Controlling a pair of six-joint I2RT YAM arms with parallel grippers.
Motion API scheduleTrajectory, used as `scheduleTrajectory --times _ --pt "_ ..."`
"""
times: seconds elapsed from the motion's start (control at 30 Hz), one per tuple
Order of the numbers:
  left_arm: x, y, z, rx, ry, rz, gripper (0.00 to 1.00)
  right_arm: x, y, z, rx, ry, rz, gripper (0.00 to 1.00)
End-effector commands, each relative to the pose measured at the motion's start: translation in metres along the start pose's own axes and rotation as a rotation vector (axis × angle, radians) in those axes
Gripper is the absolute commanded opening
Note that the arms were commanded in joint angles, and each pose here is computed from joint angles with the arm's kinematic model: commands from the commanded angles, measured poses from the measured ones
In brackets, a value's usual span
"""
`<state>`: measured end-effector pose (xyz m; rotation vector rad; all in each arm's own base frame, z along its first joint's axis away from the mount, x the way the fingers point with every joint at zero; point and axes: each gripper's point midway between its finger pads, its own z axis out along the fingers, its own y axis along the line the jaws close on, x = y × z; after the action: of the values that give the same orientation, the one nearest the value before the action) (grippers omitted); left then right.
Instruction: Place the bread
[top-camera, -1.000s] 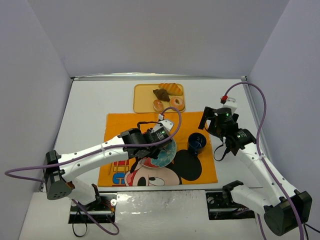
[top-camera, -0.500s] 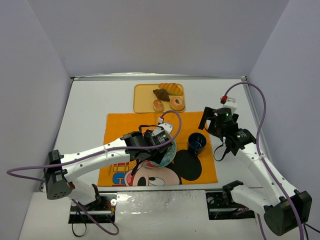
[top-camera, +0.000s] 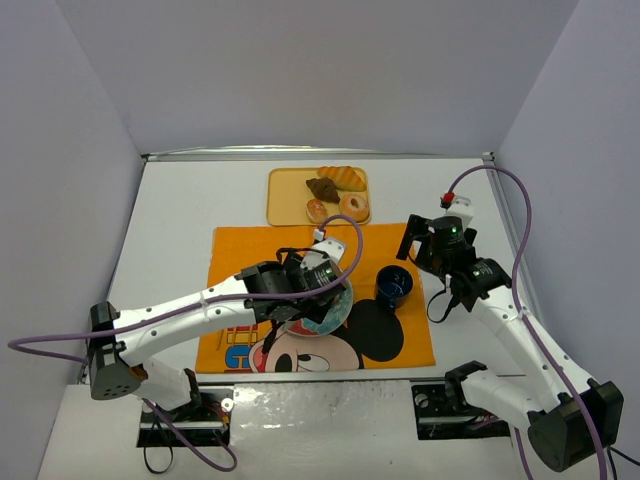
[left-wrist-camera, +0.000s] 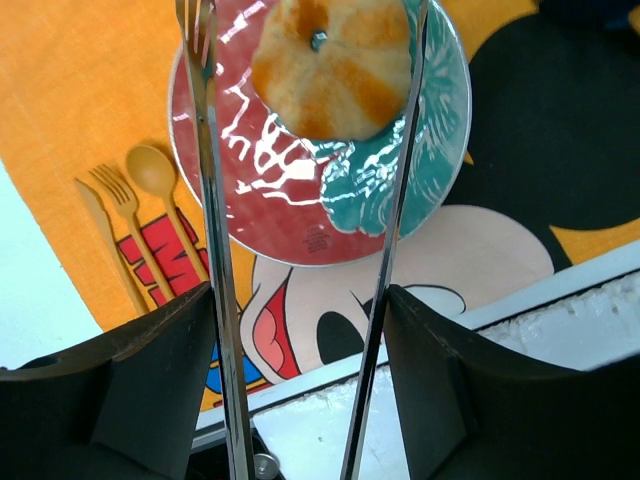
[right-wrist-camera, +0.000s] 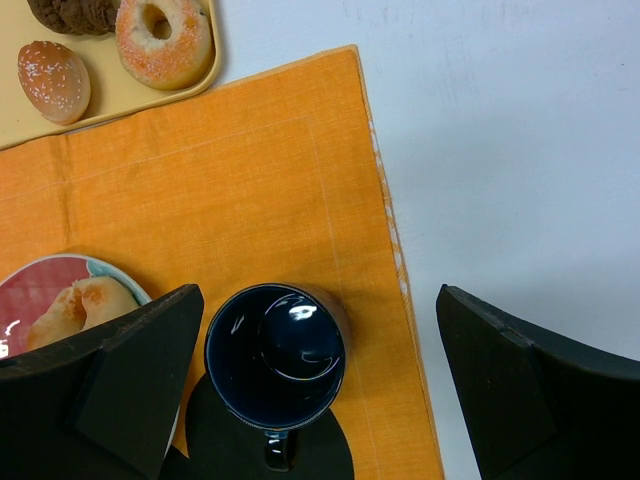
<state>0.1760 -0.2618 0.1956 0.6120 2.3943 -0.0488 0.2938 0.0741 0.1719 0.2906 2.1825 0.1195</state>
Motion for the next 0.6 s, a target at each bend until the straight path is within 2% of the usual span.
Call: scheduleTrajectory --times 0.0,0.2,0.57 --pt "-0.043 0.030 -0.039 -0.063 -0.165 -0.095 0.61 -0.016 0.007 0.001 -0.023 -0.057 0.030 1.00" --pt "-0.064 0.063 -0.035 -0.126 -0.169 -0.158 0.62 -0.018 0.008 0.000 -0.024 -0.060 0.031 1.00" --pt "-0.116 0.168 0.008 -0.239 -0.158 -0.340 0.61 -0.022 0.009 0.003 -0.023 -0.062 0.030 1.00"
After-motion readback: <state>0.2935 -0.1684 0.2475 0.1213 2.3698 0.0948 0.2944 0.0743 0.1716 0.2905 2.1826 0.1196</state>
